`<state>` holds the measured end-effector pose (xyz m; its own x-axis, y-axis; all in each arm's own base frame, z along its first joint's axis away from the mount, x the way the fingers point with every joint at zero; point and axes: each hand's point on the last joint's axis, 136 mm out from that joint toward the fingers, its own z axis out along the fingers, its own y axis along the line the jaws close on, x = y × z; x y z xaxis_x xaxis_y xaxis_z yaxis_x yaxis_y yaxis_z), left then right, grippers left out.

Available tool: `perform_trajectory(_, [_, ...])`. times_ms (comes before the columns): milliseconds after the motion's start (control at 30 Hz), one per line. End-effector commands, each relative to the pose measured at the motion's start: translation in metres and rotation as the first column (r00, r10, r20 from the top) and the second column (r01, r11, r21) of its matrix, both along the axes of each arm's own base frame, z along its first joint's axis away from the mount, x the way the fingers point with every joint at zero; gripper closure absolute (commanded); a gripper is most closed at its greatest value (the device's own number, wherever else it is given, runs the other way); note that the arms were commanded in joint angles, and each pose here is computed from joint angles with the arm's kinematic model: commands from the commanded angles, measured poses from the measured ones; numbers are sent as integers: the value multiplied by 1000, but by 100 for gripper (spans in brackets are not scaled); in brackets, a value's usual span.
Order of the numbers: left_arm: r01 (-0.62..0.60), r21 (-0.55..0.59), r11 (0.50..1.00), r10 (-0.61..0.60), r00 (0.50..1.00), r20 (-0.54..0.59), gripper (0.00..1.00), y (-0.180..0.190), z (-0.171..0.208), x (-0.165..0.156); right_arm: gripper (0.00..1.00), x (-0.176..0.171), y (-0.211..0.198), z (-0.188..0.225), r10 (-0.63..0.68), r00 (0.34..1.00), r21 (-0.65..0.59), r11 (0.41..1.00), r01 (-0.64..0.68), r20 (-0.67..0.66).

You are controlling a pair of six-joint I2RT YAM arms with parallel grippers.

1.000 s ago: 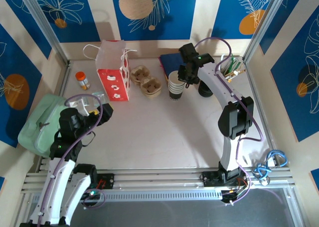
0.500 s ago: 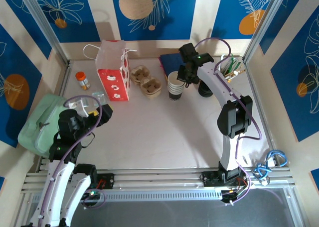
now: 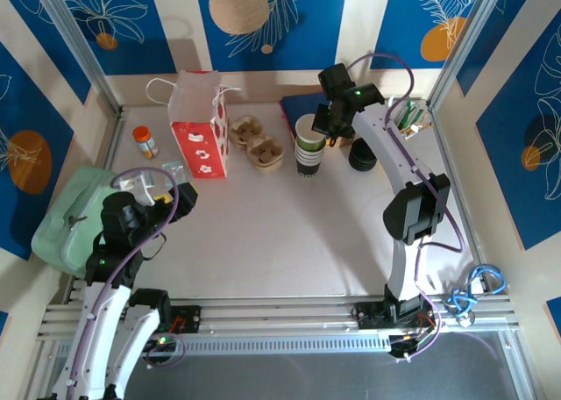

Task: Pack the takeout coffee

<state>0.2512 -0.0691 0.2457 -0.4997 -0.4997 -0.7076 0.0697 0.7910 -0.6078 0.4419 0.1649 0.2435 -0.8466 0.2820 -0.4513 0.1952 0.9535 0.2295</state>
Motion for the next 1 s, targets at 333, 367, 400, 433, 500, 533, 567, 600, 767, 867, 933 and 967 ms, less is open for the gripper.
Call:
perform_trajectory(333, [-10,64,998,4,997,82,1,5,32,-1,97,-78,0,111,147,978,105,981,-164,151])
perform_trajectory(367, [0,62,998,-5,997,83,0,4,32,0,98,-85,2,109,160,976,100,979,-176,146])
perform_trajectory(400, [13,58,998,-17,996,83,0,1,32,0,98,-93,3,107,175,974,90,978,-188,141])
perform_trajectory(433, [22,56,998,-26,996,83,1,0,32,1,98,-100,4,106,188,973,80,976,-200,137])
perform_trajectory(500, [47,47,998,-50,995,81,0,-5,32,3,98,-115,6,97,206,971,52,975,-214,123])
perform_trajectory(533, [51,45,998,-55,995,80,0,-6,31,4,98,-120,7,93,212,970,48,975,-219,117])
perform_trajectory(567, [56,41,998,-59,995,76,0,-7,30,5,98,-126,10,87,222,968,49,972,-228,114])
perform_trajectory(600, [57,37,998,-60,995,74,0,-7,30,7,98,-132,14,82,239,964,51,968,-246,116])
perform_trajectory(767, [67,3,998,-67,994,82,1,-11,27,12,98,-146,28,52,280,951,46,957,-288,133])
perform_trajectory(867, [74,-14,997,-72,994,85,2,-13,28,14,98,-149,36,28,277,953,78,955,-288,127])
perform_trajectory(933, [76,-15,997,-74,994,84,2,-13,28,14,98,-150,40,12,279,953,74,955,-288,120])
perform_trajectory(967, [77,-14,997,-75,994,83,3,-14,28,13,98,-149,42,3,281,953,69,955,-290,114])
